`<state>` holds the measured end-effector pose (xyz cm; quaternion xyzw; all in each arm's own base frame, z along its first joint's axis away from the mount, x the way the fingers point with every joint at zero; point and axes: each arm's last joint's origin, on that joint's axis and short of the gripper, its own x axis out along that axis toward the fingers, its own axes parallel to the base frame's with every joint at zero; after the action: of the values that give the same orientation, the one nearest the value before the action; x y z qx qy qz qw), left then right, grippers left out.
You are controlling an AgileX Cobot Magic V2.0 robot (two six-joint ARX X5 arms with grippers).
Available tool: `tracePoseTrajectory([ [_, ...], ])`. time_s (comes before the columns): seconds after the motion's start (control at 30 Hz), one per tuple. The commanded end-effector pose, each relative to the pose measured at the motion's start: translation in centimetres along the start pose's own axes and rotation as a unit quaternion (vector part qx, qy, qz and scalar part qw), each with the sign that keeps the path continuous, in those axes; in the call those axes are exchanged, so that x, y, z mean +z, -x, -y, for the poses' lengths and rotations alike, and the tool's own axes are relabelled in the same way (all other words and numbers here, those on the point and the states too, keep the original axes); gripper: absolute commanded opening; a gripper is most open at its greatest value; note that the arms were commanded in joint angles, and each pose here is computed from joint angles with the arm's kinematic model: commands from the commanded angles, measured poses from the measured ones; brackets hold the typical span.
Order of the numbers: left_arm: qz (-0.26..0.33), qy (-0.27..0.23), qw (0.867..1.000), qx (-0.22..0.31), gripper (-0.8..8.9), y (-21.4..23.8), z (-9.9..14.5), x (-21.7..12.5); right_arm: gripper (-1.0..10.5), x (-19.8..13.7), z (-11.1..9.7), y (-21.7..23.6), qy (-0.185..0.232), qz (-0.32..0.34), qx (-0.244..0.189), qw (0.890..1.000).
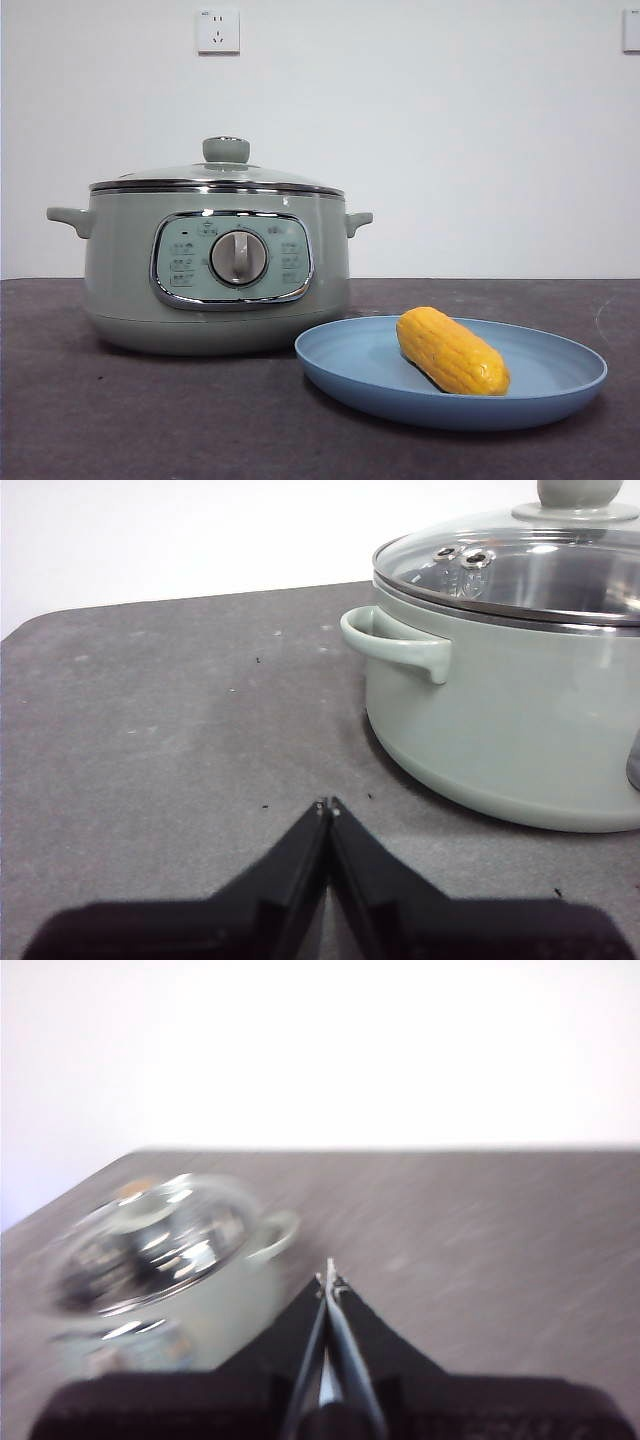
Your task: Take the corn out from the steamer,put the corn on the plate,close the lid
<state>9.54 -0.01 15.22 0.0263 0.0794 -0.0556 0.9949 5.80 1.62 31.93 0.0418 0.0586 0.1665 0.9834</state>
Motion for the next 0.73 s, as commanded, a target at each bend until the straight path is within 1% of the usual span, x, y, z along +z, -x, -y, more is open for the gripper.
tracePoseTrajectory([
  [0.03,-0.004,0.004,1.000,0.001,-0.04,-0.1,0.0,-0.4,0.0,-2.0,0.8,-0.7,0.039,0.023,-0.042,0.998],
  [0.1,-0.004,0.004,1.000,0.001,-0.04,-0.1,0.0,-0.4,0.0,-3.6,1.3,-1.2,0.042,0.048,-0.059,0.996],
  [0.2,-0.004,0.004,1.000,0.001,-0.04,-0.1,0.0,-0.4,0.0,-6.4,2.0,-2.4,0.046,0.073,-0.067,0.994],
  [0.33,-0.004,0.004,1.000,0.001,-0.04,-0.1,0.0,-0.4,0.0,-10.4,2.7,-3.6,0.042,0.075,-0.067,0.994],
  [0.43,-0.004,0.004,1.000,0.001,-0.04,-0.1,0.0,-0.4,0.0,-13.0,3.0,-4.3,0.019,0.061,-0.069,0.996],
  [0.53,-0.004,0.004,1.000,0.001,-0.04,-0.1,0.0,-0.4,0.0,-14.9,3.3,-4.9,0.000,0.033,-0.069,0.997],
  [0.63,-0.004,0.004,1.000,0.001,-0.03,-0.1,0.0,-0.4,0.0,-15.9,3.5,-5.1,-0.012,0.000,-0.072,0.997],
  [0.73,-0.004,0.004,1.000,0.001,-0.04,-0.1,0.0,-0.4,0.0,-16.4,3.5,-5.0,-0.011,-0.027,-0.074,0.997],
])
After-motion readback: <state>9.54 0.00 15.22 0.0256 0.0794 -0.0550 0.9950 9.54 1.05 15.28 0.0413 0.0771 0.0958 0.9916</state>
